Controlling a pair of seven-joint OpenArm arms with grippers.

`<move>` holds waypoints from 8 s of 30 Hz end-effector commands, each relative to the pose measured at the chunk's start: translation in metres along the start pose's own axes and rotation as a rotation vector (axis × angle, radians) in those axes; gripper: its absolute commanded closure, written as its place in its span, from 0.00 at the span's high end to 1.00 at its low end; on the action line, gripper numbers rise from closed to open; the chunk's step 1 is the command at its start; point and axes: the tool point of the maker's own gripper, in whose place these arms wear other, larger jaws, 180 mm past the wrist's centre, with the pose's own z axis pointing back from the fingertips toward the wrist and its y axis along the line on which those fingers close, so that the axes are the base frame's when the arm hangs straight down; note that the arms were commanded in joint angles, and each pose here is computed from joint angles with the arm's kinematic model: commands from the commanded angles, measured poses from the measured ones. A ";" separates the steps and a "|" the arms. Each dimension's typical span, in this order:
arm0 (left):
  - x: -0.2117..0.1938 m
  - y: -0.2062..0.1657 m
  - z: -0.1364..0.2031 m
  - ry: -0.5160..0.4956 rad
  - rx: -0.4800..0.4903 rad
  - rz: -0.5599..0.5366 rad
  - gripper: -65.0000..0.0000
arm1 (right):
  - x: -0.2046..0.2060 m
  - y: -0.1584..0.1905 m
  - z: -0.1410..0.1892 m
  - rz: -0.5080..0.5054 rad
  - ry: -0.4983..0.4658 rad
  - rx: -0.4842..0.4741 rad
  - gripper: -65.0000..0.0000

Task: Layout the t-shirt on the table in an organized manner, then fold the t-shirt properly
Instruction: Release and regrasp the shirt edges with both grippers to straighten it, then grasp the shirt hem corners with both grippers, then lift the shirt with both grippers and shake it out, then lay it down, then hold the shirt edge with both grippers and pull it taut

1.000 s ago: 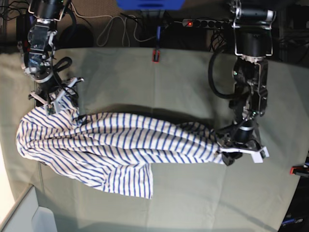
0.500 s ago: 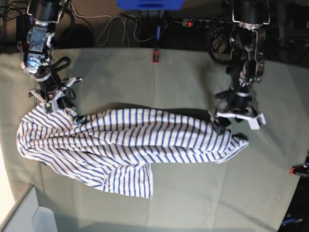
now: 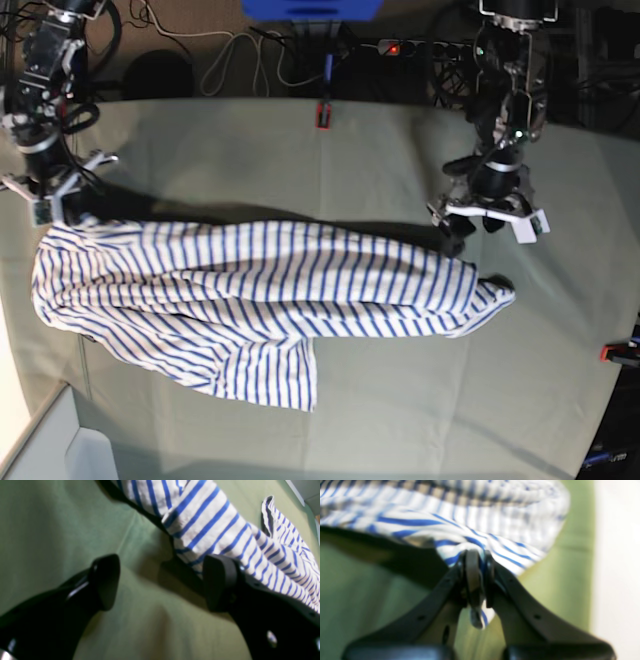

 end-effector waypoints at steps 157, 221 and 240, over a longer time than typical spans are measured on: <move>0.311 -0.259 -0.060 -0.154 -0.445 -0.098 0.00 | 0.358 -0.104 -0.052 0.061 -0.591 -0.131 0.00; 0.117 0.004 -0.041 0.150 -0.029 0.103 0.39 | 0.138 0.059 -0.045 0.193 -0.188 0.137 0.15; 0.061 0.046 -0.012 0.144 0.056 0.157 0.97 | 0.116 0.067 -0.027 0.197 -0.153 0.130 0.42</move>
